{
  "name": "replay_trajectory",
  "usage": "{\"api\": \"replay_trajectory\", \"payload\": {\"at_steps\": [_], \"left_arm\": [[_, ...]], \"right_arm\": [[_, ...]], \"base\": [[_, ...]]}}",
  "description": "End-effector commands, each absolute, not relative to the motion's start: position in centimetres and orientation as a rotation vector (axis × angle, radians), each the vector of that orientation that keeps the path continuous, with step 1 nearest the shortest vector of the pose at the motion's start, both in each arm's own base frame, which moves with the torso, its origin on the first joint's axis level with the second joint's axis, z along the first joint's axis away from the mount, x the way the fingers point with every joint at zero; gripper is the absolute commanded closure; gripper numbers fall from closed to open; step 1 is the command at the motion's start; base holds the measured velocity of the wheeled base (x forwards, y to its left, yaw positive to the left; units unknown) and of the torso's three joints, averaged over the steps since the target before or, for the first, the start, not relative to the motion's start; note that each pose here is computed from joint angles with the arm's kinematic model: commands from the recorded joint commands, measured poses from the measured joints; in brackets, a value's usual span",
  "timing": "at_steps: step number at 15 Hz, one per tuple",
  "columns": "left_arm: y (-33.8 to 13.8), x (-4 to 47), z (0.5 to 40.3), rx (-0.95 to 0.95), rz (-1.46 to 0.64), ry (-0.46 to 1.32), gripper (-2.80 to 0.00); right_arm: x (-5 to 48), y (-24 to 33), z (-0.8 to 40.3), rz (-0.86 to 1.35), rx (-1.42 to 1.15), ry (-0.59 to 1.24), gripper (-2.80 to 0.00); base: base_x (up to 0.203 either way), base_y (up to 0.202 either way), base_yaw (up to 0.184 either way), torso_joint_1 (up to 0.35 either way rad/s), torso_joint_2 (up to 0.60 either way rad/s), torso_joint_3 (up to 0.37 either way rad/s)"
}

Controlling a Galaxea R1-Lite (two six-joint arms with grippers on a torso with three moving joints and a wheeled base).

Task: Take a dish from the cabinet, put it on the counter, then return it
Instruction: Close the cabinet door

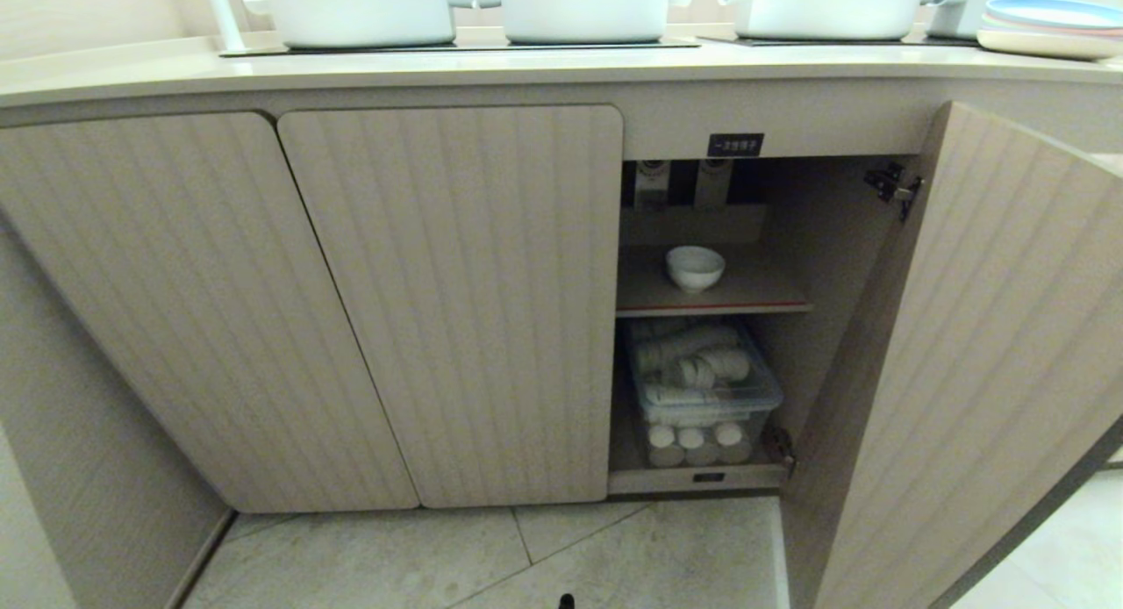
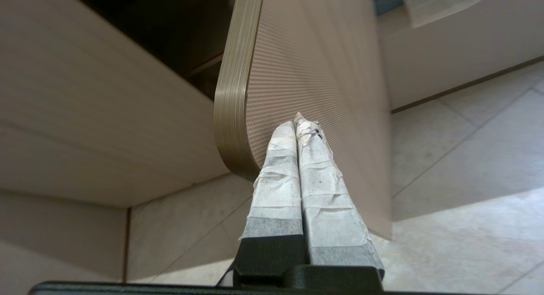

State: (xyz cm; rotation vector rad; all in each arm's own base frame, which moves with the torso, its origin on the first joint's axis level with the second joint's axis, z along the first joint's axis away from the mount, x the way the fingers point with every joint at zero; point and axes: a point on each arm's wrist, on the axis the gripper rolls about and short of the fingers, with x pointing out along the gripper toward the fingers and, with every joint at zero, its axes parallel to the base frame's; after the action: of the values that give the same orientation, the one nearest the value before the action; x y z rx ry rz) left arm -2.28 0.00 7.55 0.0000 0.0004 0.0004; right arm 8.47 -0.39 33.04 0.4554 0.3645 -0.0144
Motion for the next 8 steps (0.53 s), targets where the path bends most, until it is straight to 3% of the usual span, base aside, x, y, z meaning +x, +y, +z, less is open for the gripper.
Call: {"api": "replay_trajectory", "payload": {"at_steps": [1,8], "left_arm": [[0.0,-2.3,7.6,-0.001,0.0,-0.001,0.0],[0.0,-2.3,7.5,-0.001,0.002,0.0,0.0]], "right_arm": [[8.6,-0.2,32.9,0.024,0.462,0.382,0.0],[10.1,0.5,33.5,0.255,0.532,0.301,0.0]], "base": [[0.0,0.0,0.0,0.0,0.0,0.0],[0.0,0.0,0.0,0.0,0.0,0.0]]}}
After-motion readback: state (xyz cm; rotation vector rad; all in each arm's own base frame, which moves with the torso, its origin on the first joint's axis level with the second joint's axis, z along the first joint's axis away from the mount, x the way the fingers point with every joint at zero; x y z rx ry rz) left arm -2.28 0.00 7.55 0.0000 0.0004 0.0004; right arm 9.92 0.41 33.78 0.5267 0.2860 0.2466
